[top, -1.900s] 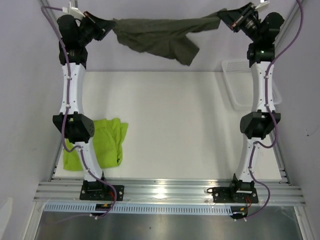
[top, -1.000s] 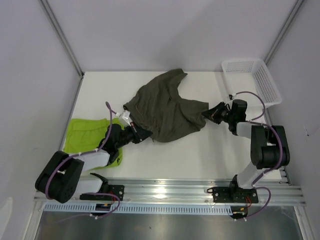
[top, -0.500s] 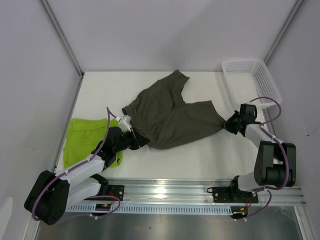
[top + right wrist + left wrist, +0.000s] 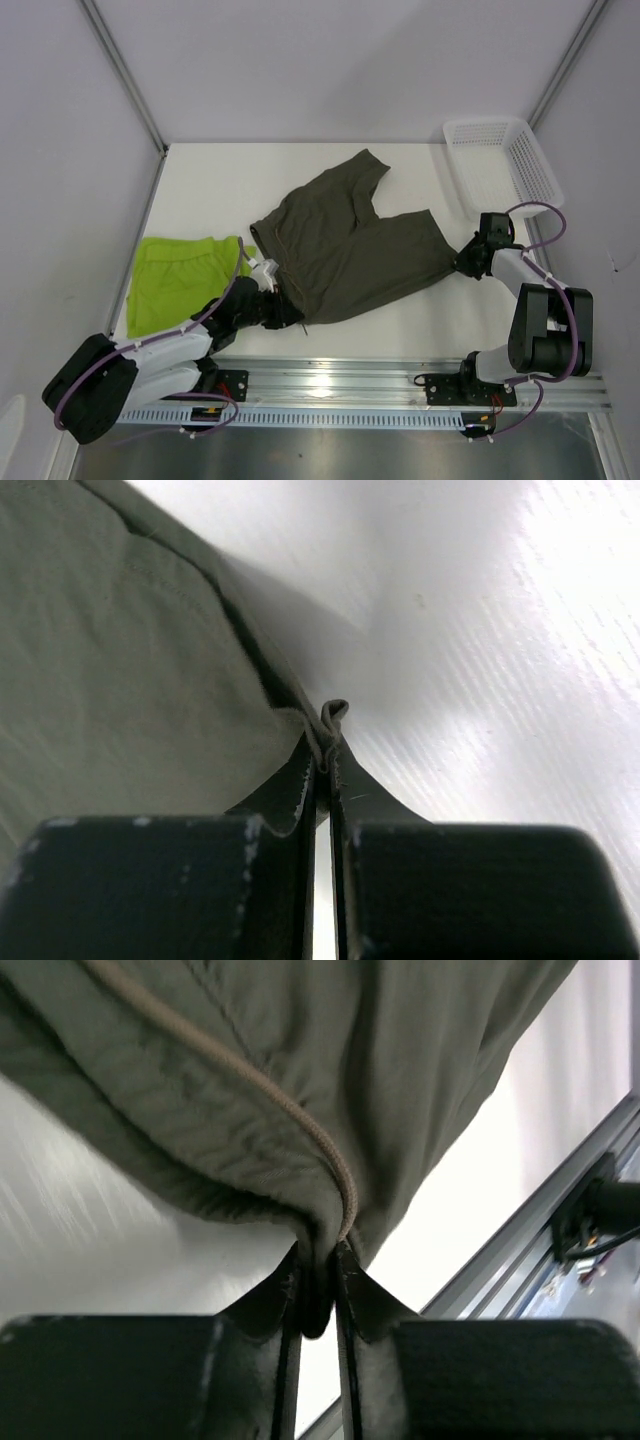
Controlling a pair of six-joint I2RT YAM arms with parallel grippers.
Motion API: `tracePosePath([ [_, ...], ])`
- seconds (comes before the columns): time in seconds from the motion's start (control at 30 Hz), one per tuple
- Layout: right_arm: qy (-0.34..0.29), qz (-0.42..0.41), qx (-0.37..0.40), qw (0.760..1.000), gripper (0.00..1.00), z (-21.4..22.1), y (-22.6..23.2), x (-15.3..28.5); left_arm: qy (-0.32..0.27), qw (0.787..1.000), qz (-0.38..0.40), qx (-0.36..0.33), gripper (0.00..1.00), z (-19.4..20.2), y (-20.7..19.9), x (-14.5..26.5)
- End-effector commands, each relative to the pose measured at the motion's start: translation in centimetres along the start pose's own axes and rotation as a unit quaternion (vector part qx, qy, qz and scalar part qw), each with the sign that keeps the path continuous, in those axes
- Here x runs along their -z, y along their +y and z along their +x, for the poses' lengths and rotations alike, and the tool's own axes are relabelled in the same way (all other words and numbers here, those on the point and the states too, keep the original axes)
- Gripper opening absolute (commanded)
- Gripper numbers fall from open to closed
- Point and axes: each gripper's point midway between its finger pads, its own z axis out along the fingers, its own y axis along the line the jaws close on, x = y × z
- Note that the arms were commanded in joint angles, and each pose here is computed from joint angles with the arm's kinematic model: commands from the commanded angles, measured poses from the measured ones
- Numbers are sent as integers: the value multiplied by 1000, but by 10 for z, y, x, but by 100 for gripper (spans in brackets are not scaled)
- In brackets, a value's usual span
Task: Fold and stack the shorts
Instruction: Flatten the shorts out
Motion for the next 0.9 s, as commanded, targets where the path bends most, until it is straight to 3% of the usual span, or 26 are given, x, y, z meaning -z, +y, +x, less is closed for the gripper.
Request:
tracePosePath([
  [0.0, -45, 28, -1, 999, 0, -25, -8, 5, 13, 1000, -20, -3, 25, 22, 13, 3],
  [0.07, -49, 34, -3, 998, 0, -27, -10, 6, 4, 1000, -7, -2, 38, 21, 6, 6],
  [0.1, -53, 38, -4, 998, 0, -29, -11, 7, 2, 1000, -16, 0, 56, 23, 9, 7],
  [0.13, -57, 44, -4, 997, 1, -30, -14, 8, 10, 1000, -18, 2, 65, 30, 8, 9],
  [0.2, -64, 47, -5, 997, 8, -33, -14, 10, -4, 999, -40, 5, 77, 28, 11, 14],
  [0.27, -68, 52, -7, 996, 20, -35, -16, 11, -13, 999, -47, 1, 80, 27, 8, 19],
  [0.33, -74, 59, -9, 996, 24, -36, -18, 15, -35, 998, -57, 1, 81, 18, 10, 29],
  [0.43, -91, 71, -12, 993, 46, -43, -20, 26, -90, 994, -62, -3, 90, -10, -1, 45],
  [0.47, -110, 89, -14, 990, 70, -49, -25, 32, -106, 993, -59, -6, 91, -21, -9, 51],
  [0.5, -121, 89, -7, 989, 75, -53, -18, 40, -111, 992, -67, -8, 96, -28, -12, 56],
  [0.63, -156, 18, 32, 987, 75, -72, 30, 68, -123, 989, -83, -27, 97, -60, -34, 64],
  [0.7, -147, -39, 49, 987, 72, -71, 59, 71, -100, 987, -115, -42, 97, -62, -28, 53],
  [0.87, -130, -147, 99, 976, 64, -73, 144, 75, -99, 985, -134, -48, 97, -109, -37, 31],
])
